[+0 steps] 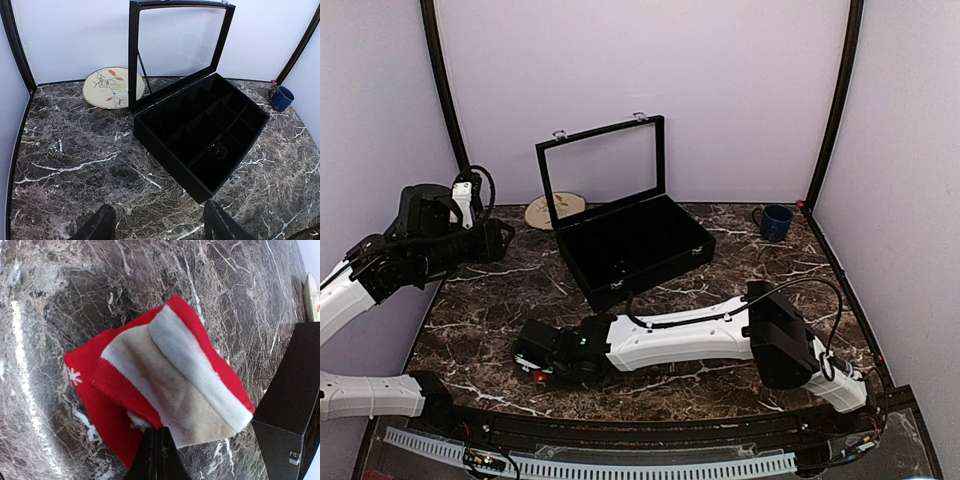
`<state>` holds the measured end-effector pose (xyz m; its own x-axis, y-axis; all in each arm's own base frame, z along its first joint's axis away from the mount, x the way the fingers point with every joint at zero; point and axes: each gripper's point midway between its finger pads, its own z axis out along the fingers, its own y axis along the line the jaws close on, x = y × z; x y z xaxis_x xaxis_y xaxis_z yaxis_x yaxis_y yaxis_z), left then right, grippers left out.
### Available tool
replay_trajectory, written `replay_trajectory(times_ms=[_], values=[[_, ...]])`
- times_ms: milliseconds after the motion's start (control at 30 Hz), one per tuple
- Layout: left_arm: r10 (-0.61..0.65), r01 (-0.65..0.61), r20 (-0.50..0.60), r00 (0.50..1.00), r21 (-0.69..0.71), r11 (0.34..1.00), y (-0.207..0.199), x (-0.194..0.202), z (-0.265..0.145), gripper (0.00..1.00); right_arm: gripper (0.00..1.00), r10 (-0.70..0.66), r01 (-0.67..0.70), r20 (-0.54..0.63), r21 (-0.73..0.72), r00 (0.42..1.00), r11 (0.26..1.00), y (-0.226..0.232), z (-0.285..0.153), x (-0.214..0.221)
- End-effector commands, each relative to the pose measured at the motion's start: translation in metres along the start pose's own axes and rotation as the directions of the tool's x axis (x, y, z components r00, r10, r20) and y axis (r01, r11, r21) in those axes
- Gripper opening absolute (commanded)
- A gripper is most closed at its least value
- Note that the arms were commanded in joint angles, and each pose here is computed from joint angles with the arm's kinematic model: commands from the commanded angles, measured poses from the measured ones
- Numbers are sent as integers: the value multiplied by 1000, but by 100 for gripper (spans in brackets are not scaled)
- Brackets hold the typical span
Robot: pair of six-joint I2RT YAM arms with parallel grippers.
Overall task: Roll the socks
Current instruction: Pick up the sock from the corner of the board, then flatten out the sock at the center of the board.
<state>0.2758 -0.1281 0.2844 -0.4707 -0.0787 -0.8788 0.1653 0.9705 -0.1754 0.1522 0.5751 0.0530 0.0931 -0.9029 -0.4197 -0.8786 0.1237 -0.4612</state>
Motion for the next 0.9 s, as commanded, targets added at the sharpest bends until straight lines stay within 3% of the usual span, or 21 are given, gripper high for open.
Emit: replay_trajectory(times_ms=[0,433,867], values=[[-20,20,14,1000,-20,1000,4,-1,1,63,0,60,-61,78,2,995,998,-20,-20,-19],[-27,31,65,997,-52,998,8,-12,4,64,0,205,-207,138,-1,969,978,-53,-70,-24],[-5,5,27,1000,-5,1000,-6,-1,27,64,0,416,-421,113,24,902,907,-92,-108,8]])
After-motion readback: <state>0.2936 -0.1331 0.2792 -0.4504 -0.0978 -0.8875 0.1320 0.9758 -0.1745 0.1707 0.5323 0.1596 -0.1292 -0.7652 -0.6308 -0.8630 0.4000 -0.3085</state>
